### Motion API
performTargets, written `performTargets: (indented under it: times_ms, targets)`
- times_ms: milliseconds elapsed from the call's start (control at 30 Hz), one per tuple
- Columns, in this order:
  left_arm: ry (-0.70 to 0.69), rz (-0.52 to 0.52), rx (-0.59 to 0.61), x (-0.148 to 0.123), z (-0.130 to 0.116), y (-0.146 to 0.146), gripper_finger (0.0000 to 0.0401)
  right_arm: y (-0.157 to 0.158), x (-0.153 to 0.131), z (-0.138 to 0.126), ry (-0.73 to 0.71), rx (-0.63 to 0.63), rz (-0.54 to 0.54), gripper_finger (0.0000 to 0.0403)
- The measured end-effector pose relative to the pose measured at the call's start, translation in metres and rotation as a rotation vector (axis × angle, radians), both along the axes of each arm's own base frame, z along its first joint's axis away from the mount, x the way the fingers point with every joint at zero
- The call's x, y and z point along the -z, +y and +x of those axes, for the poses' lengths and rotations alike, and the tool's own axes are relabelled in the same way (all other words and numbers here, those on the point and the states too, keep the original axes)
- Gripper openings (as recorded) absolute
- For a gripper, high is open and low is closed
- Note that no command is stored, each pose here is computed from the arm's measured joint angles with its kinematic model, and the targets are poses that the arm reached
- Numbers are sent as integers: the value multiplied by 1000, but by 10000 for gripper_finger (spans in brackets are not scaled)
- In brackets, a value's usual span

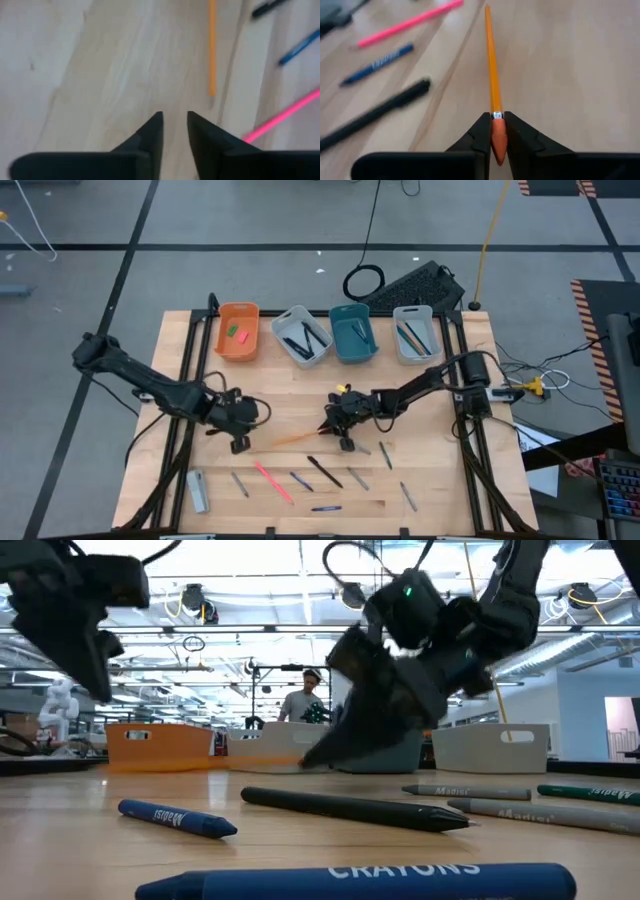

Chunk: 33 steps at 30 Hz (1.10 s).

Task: Sort crayons/erasers/pens/pencils in bins
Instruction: Put the orange pencil into the right gray bin

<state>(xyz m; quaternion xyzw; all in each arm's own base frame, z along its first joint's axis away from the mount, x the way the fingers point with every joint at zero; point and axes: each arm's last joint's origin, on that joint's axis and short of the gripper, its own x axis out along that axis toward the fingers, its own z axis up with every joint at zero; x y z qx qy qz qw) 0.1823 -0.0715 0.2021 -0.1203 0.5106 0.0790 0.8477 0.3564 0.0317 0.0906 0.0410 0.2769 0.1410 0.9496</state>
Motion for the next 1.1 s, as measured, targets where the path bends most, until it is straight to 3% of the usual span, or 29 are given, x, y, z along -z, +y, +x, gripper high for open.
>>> performTargets:
  times_ms: [267, 533, 767, 1100]
  targets:
    - [-318, -16, -17, 4, -10, 17, 6, -17, -53, -26, -19, 174, -80, 34]
    - [-586, 41, -80, 25, -16, 34, 6, -38, -92, -72, 78, 473, -169, 35]
    - [-851, 91, -201, 36, -18, 51, 14, -62, -124, -122, 75, 846, -164, 35]
    - [-912, 148, -233, 36, -20, 61, 8, -83, -141, -191, 165, 1350, -177, 35]
